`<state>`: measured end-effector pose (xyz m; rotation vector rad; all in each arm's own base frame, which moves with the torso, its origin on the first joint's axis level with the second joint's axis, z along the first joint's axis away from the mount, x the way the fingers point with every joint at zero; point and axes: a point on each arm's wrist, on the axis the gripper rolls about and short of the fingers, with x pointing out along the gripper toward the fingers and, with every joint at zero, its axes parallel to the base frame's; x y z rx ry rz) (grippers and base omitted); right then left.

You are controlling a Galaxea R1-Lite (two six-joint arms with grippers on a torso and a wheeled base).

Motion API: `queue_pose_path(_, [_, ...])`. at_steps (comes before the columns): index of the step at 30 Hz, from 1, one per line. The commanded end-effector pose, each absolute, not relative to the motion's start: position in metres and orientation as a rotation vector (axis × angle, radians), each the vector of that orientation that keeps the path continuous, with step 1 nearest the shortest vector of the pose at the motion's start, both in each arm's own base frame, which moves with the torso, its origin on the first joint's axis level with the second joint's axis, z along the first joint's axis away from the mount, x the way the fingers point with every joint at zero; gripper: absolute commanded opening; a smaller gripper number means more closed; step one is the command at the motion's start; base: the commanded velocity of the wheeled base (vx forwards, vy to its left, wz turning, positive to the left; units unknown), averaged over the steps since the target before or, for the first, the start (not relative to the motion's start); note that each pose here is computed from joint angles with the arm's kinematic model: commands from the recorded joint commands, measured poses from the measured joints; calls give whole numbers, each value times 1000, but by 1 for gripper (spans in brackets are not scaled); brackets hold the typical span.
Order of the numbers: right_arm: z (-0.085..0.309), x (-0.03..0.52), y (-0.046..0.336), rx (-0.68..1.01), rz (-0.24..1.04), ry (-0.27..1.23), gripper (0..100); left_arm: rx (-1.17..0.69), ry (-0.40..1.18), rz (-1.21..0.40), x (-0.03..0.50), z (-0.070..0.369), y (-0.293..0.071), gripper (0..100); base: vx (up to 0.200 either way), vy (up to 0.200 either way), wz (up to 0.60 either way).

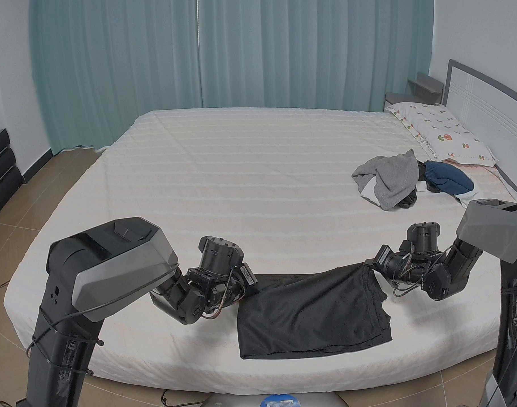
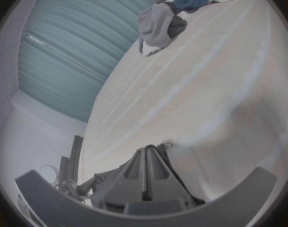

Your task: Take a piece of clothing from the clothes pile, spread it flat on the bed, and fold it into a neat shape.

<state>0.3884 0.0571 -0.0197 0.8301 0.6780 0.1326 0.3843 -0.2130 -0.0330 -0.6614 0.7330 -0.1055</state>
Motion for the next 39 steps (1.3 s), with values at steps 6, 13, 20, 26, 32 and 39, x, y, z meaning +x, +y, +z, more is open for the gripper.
queue_pose_path(6, [-18,392,58,876,145,629,0,-723,683,-107,381,-28,-209,0,0,0,0])
queue_pose_path(13, [-19,393,58,878,147,621,0,-721,687,-107,380,-29,-208,0,0,0,0])
queue_pose_path(20, [-18,391,58,879,149,624,100,-723,693,-110,380,-28,-208,100,0,0,0])
queue_pose_path(26, [0,376,54,881,155,606,100,-729,693,-108,380,-26,-205,100,0,0,0])
queue_pose_path(32, [17,327,55,813,271,690,100,-756,724,-87,374,-19,-180,100,0,0,0])
queue_pose_path(39, [31,288,65,717,387,740,100,-837,769,-134,369,-8,-149,100,0,0,0])
